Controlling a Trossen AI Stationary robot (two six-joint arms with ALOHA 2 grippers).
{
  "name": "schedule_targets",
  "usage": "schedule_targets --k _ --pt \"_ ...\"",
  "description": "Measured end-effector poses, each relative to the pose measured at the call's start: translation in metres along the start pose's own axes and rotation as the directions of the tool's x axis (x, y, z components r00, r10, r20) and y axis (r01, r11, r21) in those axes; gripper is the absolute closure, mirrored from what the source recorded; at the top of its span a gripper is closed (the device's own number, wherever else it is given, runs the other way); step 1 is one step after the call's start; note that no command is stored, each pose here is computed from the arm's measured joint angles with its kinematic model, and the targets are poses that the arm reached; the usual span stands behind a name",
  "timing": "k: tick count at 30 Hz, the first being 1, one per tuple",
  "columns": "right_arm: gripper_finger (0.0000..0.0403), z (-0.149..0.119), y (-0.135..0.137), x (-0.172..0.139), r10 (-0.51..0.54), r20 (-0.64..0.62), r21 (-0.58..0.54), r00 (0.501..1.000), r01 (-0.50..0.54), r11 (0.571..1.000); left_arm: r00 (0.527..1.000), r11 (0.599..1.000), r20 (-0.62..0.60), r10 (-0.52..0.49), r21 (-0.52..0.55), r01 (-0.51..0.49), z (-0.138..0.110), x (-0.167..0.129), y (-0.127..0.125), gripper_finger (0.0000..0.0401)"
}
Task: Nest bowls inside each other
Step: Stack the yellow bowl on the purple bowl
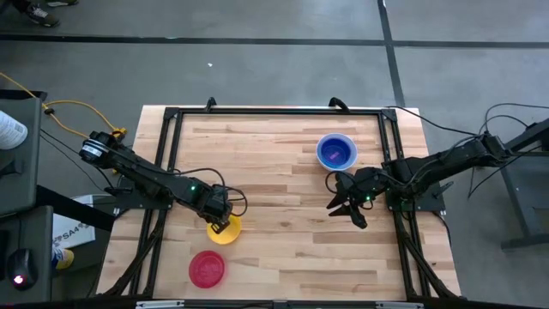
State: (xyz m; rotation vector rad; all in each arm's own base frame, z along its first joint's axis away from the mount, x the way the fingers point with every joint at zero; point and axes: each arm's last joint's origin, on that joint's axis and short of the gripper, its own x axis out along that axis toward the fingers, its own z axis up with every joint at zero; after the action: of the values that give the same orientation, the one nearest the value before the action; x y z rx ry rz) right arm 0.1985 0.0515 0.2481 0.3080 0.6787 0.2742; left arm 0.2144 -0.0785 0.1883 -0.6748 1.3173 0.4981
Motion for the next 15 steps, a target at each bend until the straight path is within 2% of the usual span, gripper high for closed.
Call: schedule_targets --k 8,15 --pt "0.0291 0.008 0.003 0.0 0.023 0.081 -0.1 0.996 -0.014 0.995 0.997 0.997 0.021 -0.075 0.006 0.075 0.03 -0.017 -0.002 0.0401" --pt "0.0291 0.009 0.003 0.0 0.024 0.09 -0.152 0.996 -0.01 0.988 0.992 0.993 0.047 -0.116 -0.013 0.116 0.059 -0.03 0.006 0.0401"
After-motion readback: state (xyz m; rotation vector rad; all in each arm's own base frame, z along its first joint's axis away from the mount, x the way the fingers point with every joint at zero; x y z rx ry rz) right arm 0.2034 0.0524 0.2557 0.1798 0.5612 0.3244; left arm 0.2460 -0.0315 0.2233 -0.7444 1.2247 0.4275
